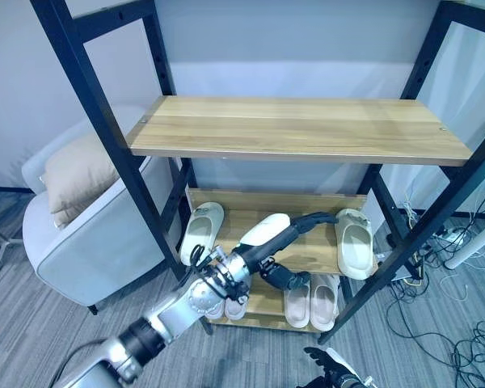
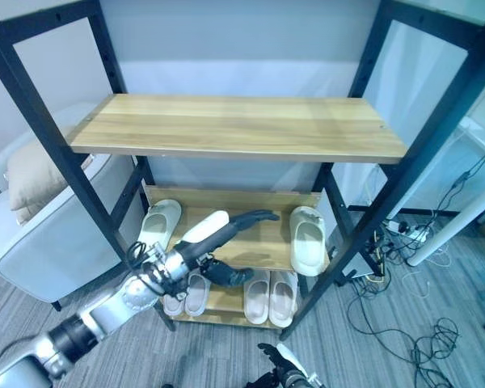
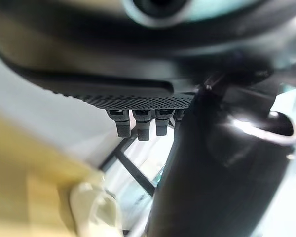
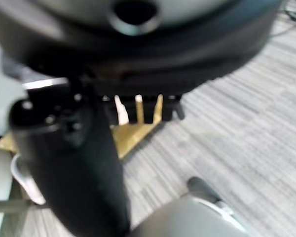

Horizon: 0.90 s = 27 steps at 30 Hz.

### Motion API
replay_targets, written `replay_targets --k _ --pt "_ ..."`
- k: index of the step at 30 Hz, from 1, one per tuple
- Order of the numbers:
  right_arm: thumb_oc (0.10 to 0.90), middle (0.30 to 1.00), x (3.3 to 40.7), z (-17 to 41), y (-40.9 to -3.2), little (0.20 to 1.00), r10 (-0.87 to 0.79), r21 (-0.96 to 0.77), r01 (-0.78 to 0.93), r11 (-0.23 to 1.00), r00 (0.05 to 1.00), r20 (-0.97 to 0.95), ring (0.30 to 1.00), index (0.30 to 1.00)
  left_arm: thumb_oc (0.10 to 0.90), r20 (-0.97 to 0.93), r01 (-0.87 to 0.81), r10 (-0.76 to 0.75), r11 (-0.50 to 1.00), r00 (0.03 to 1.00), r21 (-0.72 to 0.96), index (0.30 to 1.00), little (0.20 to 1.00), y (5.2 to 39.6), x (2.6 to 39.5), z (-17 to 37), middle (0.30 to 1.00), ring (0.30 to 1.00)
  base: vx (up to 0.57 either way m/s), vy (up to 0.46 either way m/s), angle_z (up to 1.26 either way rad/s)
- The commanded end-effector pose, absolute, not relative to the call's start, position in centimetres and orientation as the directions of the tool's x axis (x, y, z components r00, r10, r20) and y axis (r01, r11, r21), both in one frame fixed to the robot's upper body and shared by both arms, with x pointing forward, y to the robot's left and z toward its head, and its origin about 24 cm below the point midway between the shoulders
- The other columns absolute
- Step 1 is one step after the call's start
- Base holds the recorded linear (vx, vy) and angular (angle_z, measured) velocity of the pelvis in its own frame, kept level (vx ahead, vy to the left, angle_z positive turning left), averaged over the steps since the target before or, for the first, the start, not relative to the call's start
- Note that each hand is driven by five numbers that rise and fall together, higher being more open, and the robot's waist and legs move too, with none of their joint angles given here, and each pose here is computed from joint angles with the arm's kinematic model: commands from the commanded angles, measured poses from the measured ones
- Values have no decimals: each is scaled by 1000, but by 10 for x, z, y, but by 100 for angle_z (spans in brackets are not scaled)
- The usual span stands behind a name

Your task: Arrange the slippers neatly on the shoe rack.

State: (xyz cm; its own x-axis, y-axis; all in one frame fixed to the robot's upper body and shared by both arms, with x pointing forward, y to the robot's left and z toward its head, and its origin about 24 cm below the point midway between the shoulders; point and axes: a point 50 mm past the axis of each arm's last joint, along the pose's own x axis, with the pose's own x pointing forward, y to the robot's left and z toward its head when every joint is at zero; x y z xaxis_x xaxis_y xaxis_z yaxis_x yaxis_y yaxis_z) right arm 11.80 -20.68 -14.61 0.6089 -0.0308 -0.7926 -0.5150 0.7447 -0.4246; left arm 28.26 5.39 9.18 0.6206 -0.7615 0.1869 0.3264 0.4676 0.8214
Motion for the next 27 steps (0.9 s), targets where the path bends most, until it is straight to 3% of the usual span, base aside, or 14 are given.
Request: replay_targets --k 1,10,22,27 --pt "800 900 130 -140 -205 900 -32 -448 -457 768 672 -740 900 900 800 423 60 -735 530 529 846 900 900 38 309 156 900 900 12 -4 -8" --pt "800 900 123 -140 -221 900 -104 -467 -397 790 664 -740 900 900 800 392 -245 -640 309 661 919 900 900 77 359 168 900 900 10 -19 -14" --pt "800 900 112 -143 -227 900 -133 -454 -366 812 641 -755 900 900 800 391 -311 -491 240 779 920 900 900 137 376 184 900 900 13 -14 0" --pt "800 900 107 -144 -228 900 -131 -452 -375 810 635 -762 900 900 800 361 -340 -390 123 847 932 900 900 169 384 177 900 900 0 0 0"
